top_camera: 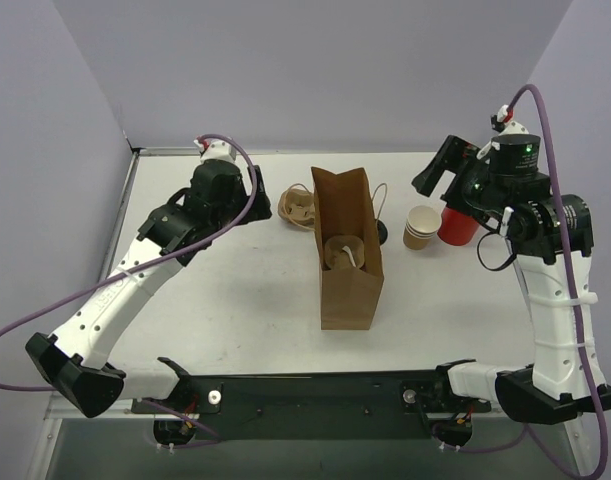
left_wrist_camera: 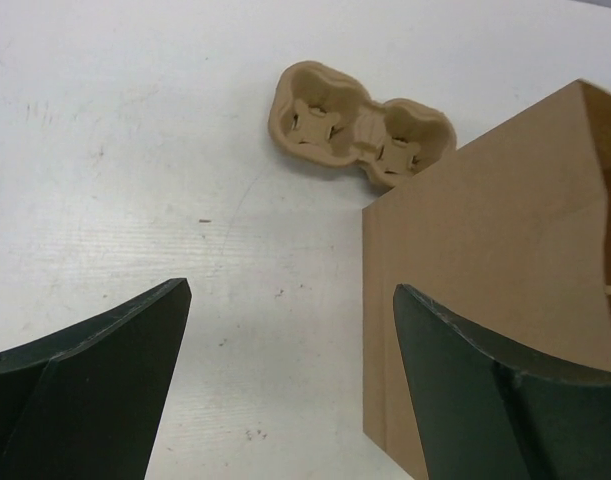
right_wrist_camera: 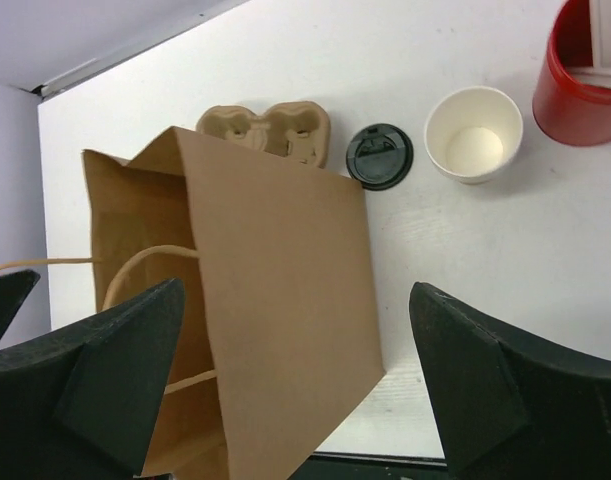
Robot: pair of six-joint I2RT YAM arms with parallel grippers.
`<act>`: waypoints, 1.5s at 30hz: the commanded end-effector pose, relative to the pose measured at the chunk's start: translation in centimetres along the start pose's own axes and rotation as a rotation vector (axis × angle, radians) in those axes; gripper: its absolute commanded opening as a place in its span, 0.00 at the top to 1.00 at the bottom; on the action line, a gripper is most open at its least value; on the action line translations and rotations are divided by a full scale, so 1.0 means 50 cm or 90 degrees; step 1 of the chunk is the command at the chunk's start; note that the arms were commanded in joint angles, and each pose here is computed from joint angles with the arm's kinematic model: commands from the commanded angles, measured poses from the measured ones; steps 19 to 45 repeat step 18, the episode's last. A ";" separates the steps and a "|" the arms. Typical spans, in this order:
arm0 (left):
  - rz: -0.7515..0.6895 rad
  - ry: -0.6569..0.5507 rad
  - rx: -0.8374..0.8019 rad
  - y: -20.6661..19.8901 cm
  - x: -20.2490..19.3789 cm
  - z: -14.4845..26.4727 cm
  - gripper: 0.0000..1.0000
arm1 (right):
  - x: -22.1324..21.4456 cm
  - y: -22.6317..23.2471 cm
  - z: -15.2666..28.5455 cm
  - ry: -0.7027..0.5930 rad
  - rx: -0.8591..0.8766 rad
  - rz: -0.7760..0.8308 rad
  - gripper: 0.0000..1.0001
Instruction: Pack the takeout coffee
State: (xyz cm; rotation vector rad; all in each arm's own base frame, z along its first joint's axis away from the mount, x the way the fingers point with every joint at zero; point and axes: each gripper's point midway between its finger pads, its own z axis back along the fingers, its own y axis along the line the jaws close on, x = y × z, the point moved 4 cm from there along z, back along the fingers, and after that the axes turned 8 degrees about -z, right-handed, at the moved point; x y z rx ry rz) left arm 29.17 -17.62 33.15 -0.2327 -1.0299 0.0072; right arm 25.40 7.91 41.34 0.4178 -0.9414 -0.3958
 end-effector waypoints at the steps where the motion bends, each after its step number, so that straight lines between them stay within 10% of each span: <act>1: 0.027 -0.014 0.026 0.027 -0.009 0.017 0.06 | 0.002 -0.023 -0.018 -0.021 -0.027 -0.063 0.11; 45: 0.007 0.007 0.114 0.062 -0.031 -0.009 0.05 | -0.074 -0.090 -0.101 0.032 -0.089 -0.095 0.10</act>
